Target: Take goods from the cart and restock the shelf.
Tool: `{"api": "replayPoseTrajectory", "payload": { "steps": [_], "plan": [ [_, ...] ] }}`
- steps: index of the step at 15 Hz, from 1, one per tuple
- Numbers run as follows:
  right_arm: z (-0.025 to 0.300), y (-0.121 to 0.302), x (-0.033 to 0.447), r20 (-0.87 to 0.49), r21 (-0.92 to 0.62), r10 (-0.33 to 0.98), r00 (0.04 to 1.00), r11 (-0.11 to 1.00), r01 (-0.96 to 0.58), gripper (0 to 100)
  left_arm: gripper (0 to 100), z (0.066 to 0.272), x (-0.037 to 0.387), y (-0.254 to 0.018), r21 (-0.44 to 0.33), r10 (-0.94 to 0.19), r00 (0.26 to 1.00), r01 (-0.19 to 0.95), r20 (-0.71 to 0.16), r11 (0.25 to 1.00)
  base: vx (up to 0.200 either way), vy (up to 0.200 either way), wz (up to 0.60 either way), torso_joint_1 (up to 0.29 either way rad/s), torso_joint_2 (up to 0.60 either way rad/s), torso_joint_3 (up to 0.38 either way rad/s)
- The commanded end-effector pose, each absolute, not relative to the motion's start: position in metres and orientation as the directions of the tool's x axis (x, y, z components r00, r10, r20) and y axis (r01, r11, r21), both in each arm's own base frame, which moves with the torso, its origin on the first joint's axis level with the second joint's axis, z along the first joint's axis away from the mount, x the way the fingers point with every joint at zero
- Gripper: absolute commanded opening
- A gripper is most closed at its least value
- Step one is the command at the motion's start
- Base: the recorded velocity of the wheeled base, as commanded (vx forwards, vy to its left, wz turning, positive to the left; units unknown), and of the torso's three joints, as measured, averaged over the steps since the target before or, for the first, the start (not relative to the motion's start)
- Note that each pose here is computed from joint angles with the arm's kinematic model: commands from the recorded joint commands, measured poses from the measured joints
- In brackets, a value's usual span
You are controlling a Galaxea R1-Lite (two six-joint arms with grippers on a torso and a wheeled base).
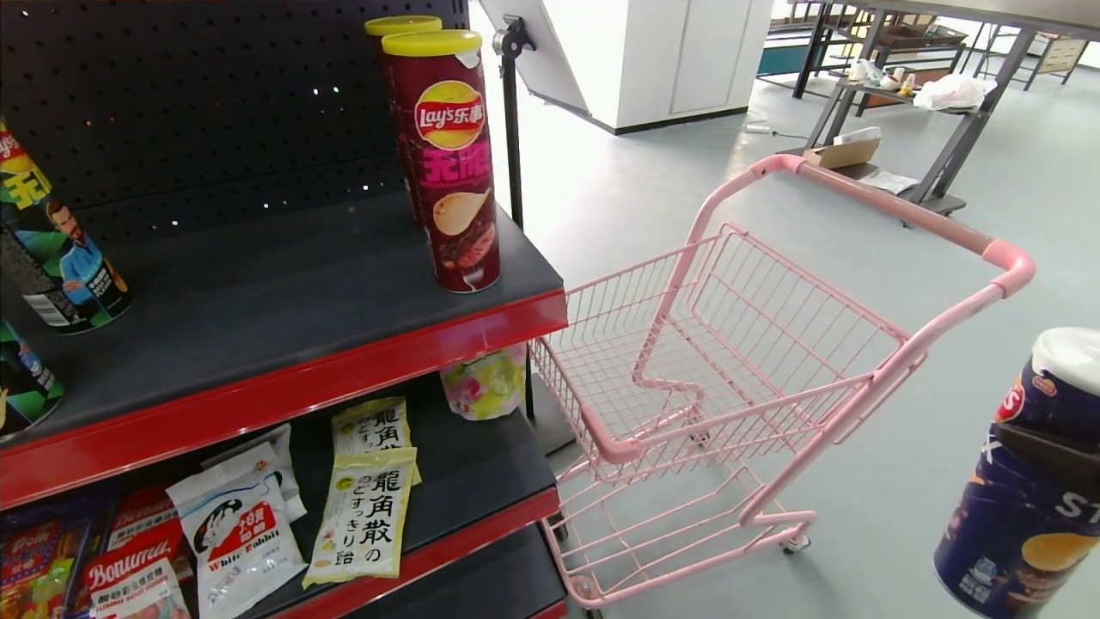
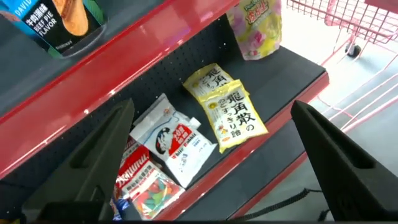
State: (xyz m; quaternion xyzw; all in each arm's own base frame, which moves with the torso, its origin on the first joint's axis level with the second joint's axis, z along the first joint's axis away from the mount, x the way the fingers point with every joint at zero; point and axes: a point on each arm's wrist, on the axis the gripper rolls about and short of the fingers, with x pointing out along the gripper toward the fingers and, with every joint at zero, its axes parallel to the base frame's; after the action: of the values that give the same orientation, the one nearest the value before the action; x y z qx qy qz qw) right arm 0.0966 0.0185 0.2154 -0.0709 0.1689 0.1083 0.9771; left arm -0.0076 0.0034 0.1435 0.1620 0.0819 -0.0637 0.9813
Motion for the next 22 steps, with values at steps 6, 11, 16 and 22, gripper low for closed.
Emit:
{"api": "replayPoseTrajectory", "payload": {
  "steps": [6,11,16,22],
  "plan": [
    [0.207,0.015,0.088,-0.344,-0.114,0.164,0.925,0.970,-0.214,0,100,0.153,-0.010,0.004,0.331,-0.096,0.984,0.141,-0.148,0.933,-0.200,0.000,0.00,0.003,0.00,0.001],
    [0.208,0.015,0.085,-0.334,-0.114,0.167,0.928,0.970,-0.216,0,100,0.159,-0.010,0.004,0.358,-0.095,0.987,0.135,-0.128,0.924,-0.040,0.000,0.48,0.000,0.00,0.003],
    [0.210,0.015,0.085,-0.327,-0.114,0.171,0.930,0.969,-0.218,0,100,0.161,-0.011,0.004,0.357,-0.094,0.989,0.130,-0.117,0.925,0.000,0.000,0.60,0.005,0.00,0.003],
    [0.201,0.014,0.078,-0.337,-0.137,0.173,0.926,0.964,-0.230,0,100,0.158,-0.011,0.004,0.358,-0.096,0.987,0.137,-0.128,0.924,0.000,0.100,0.10,0.002,0.00,0.003]
  ]
}}
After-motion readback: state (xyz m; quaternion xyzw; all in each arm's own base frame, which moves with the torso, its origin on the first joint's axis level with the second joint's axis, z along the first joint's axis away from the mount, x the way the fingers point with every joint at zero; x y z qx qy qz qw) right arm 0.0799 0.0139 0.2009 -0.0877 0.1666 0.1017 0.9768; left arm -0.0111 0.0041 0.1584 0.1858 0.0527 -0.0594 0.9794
